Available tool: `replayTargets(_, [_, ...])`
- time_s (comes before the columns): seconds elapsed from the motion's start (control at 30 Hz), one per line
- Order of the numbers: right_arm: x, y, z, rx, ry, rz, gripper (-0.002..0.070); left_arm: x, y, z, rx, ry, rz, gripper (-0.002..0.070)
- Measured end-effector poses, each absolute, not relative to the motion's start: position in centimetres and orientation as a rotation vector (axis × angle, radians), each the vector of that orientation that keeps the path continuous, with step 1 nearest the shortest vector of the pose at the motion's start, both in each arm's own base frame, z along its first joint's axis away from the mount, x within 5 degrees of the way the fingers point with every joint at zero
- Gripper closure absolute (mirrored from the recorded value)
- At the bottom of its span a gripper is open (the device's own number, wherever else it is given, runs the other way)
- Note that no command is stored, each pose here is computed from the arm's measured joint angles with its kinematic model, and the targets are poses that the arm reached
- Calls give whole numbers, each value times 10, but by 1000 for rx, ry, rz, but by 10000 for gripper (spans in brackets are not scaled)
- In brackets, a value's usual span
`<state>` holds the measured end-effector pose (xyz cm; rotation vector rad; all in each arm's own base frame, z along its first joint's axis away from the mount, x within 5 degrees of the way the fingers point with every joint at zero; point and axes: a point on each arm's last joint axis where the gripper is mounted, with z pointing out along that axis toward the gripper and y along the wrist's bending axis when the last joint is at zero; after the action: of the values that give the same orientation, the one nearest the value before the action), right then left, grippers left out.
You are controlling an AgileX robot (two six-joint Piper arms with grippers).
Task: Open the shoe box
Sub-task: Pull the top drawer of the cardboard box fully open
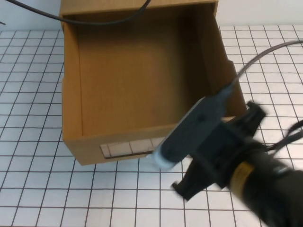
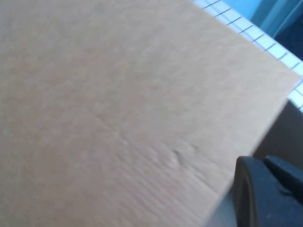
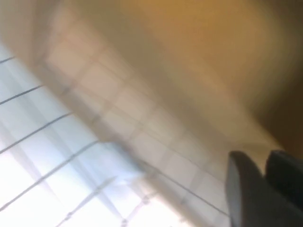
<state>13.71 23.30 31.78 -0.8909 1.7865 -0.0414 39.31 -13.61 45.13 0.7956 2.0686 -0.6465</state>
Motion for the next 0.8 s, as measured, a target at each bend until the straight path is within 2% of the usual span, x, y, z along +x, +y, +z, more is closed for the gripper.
replayTargets(0.07, [137,219,335,-797,1796,-65,645,384,-134,461,809,2053,-645,677])
replayTargets(0.17, [139,198,360,-695,1805,-117,677,370,-132,477,816,2016,-636,677])
replayTargets(0.37, [157,159,387,-538,1947,-186,687,336,-124,507,821,1952,-605,677])
replayTargets(0.5, [166,124,393,-434,2054,-201,687,303,-112,522,806,1936,-512,677])
replayTargets(0.67, [161,79,404,-321,2129,-117,688,260,-97,521,768,1935,-431,677])
replayTargets(0.8, [151,63,404,-299,2172,-33,689,218,-85,508,736,1895,-393,677])
